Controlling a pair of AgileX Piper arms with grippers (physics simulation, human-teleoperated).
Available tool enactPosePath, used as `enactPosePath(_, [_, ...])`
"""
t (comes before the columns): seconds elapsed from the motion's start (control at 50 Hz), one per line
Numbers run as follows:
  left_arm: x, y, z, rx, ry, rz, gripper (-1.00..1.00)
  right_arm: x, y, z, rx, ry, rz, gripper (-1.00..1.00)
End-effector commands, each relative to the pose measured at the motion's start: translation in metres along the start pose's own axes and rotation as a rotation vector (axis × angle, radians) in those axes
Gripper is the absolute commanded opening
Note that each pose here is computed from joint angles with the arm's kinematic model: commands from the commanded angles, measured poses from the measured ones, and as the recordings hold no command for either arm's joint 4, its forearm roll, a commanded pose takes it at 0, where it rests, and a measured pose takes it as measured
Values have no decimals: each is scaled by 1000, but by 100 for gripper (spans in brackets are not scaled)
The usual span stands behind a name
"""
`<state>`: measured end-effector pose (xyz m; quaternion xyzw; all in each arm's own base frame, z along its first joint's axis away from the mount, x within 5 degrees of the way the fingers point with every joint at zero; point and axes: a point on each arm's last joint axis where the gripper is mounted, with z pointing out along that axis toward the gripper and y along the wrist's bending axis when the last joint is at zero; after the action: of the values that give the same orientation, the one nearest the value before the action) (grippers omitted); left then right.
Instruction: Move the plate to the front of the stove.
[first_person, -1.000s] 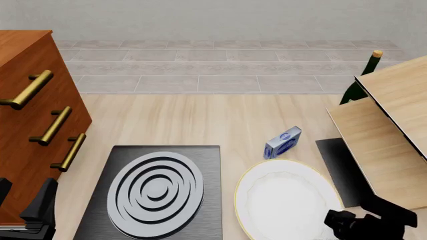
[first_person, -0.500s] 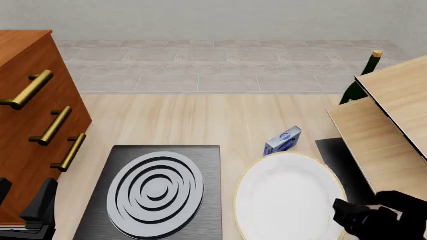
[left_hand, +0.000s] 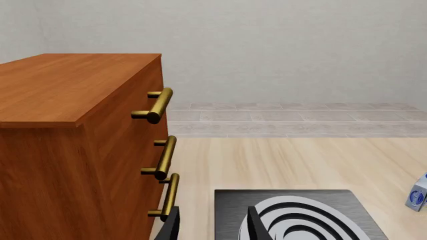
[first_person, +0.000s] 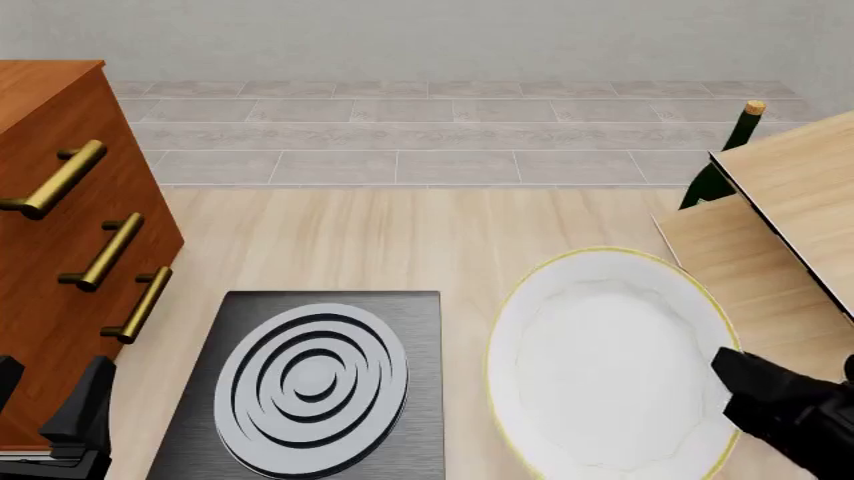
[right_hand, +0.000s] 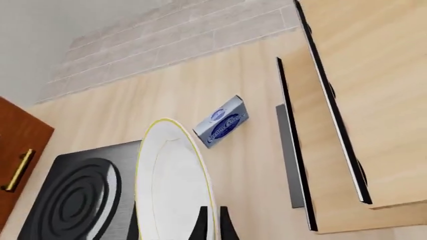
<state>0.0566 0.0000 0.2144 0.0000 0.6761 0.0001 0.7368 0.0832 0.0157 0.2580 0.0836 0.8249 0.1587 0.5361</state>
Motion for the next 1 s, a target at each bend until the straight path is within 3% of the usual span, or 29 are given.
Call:
enactPosePath(0.02, [0,0,0,0,0,0,100,-22,11,-15,-48,-69,2,-100])
enactPosePath(0.46, [0,0,0,0,0,0,100,-43,27,0,-131,-100,7,-100])
enactPosePath(0.78, [0,0,0,0,0,0,100,-79,56,28,-203,-115,-21,-100])
enactPosePath(1.0, [0,0,0,0,0,0,100,-95,70,45,-233,-139,-6,-100])
